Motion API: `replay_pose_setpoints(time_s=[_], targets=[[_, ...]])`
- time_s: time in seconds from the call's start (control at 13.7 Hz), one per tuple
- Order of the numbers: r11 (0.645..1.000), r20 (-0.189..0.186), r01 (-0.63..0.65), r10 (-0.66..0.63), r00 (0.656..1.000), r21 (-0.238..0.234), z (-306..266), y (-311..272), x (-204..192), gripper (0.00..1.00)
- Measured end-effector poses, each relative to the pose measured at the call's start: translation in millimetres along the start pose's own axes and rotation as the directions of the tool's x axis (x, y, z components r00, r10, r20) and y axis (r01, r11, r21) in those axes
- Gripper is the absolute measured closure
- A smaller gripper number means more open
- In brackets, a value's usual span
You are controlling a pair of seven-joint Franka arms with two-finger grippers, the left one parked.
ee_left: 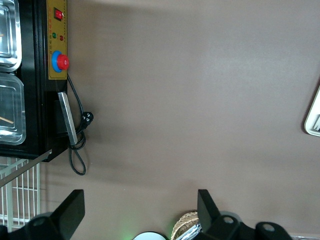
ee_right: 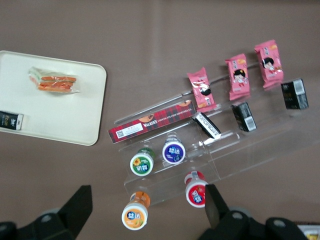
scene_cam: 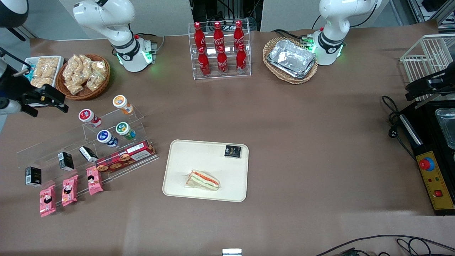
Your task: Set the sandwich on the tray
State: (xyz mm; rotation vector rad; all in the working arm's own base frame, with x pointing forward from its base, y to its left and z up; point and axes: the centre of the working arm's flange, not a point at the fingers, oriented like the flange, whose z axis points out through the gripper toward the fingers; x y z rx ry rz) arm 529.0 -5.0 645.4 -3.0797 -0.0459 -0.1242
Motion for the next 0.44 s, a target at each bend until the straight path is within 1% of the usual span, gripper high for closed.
replay_pose_setpoints(time_s=[0.15,0.29,0.44], targets=[[0.999,-0.009,-0.043,0.043,0.999,-0.002,-7.7,11.5,-4.9,0.00],[0.998,-0.016,-0.059,0.059,0.998,-0.029,-11.6,20.1,-7.1,0.00],[0.996,-0.013,-0.072,0.071,0.997,-0.052,-9.3,23.2,-5.8,0.00]])
